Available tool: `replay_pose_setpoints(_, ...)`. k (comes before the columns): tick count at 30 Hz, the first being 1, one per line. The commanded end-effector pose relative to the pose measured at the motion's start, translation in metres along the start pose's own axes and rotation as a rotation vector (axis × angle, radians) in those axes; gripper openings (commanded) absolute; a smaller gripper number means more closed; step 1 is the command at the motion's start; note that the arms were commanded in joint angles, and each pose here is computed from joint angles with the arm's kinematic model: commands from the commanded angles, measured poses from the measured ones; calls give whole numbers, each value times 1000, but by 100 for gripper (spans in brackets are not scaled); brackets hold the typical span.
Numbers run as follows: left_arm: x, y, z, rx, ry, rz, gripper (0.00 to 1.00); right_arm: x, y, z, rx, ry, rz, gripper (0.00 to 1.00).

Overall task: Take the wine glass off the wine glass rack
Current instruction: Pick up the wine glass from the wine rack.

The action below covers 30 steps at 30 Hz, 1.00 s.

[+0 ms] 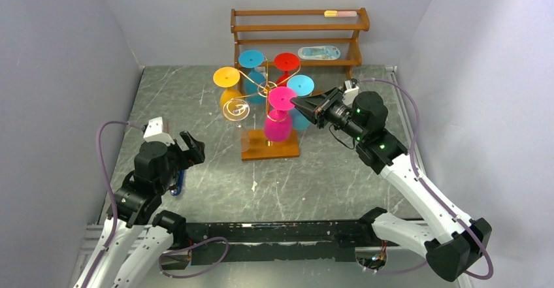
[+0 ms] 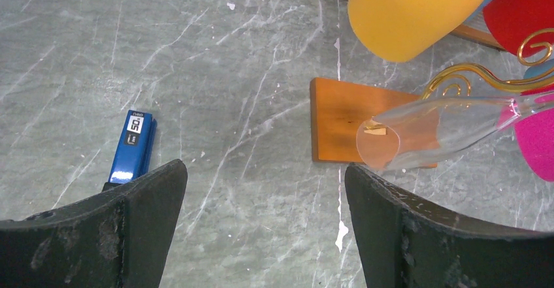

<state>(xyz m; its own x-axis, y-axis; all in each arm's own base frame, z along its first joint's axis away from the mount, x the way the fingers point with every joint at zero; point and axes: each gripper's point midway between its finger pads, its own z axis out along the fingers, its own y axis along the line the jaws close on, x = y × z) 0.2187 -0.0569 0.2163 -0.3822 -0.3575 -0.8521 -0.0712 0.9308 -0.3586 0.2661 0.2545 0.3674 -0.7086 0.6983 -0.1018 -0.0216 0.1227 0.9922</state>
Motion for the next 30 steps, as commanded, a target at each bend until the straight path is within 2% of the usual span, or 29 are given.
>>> replay_pose_setpoints(1, -5, 2, -2, -7, -14, -5, 95, -2, 10, -4, -43, -21, 16, 0)
replay_pose_setpoints(9, -5, 2, -2, -8, -14, -4, 95, -6, 6, -16, -39, -61, 24, 0)
replay_pose_setpoints(30, -4, 2, -1, -10, -10, -2, 95, 8, -3, -45, -60, -34, 14, 0)
